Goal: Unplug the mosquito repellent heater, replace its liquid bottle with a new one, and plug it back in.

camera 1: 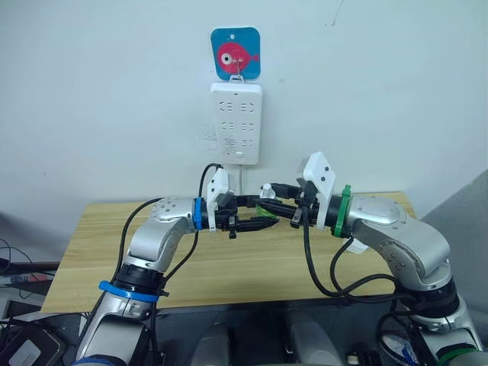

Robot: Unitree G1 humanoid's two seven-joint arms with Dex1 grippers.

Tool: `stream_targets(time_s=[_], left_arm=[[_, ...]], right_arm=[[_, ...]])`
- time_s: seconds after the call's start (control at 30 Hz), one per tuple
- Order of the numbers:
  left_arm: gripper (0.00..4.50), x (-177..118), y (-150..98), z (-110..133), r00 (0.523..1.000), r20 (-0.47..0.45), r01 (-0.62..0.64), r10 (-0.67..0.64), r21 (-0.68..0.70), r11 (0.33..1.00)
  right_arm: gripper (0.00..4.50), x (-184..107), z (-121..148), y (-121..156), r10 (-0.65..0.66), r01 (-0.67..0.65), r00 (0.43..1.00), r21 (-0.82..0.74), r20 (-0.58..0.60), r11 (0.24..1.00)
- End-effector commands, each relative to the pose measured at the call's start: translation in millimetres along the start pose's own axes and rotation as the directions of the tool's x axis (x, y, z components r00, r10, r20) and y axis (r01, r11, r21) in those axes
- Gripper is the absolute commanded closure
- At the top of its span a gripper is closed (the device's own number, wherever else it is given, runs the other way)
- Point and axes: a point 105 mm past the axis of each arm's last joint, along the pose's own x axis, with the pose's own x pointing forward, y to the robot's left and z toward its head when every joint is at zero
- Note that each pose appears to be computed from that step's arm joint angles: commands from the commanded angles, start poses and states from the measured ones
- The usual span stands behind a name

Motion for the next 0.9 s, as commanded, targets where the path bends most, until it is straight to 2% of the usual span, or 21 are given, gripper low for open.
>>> stream_targets(time_s=[0.03, 0.17, 0.27, 0.3, 0.4, 0.53, 0.7, 0.8, 0.9], left_arm=[[2.29, 3, -17, 19, 0.995, 0.014, 0.094, -0.096, 0.117, 0.989], [2.29, 1, -28, 19, 0.990, -0.005, 0.141, -0.141, 0.119, 0.983], [2.29, 1, -28, 20, 0.993, 0.003, 0.120, -0.122, 0.120, 0.985], [2.29, 1, -28, 20, 0.993, 0.005, 0.115, -0.116, 0.120, 0.986], [2.29, 3, -28, 19, 0.995, 0.011, 0.097, -0.099, 0.117, 0.988], [2.29, 2, -22, 12, 0.999, 0.028, 0.013, -0.015, 0.090, 0.996], [2.29, 2, -11, 5, 0.995, 0.047, -0.089, 0.086, 0.078, 0.993], [2.29, 6, -3, 4, 0.988, 0.064, -0.144, 0.139, 0.073, 0.987], [2.29, 10, 0, 5, 0.985, 0.073, -0.161, 0.155, 0.081, 0.984]], right_arm=[[3.41, -3, 4, 19, 0.250, -0.251, 0.968, -0.029, -0.029, 0.968], [3.41, -10, -5, 20, 0.425, -0.437, 0.892, -0.050, -0.150, 0.898], [3.41, -11, 2, 14, 0.429, -0.437, 0.893, -0.035, -0.134, 0.899], [3.41, -10, 5, 10, 0.409, -0.416, 0.904, -0.038, -0.121, 0.909], [2.34, -15, 9, -1, 0.337, -0.342, 0.937, -0.047, -0.094, 0.939], [0.99, -35, 16, -13, 0.199, -0.205, 0.977, -0.087, -0.073, 0.975], [0.93, -56, 18, -6, 0.047, -0.051, 0.998, -0.092, -0.043, 0.994], [0.93, -54, 16, 8, -0.039, 0.037, 0.999, -0.107, -0.015, 0.994], [0.93, -43, 13, 5, -0.189, 0.191, 0.981, -0.114, 0.033, 0.975]])
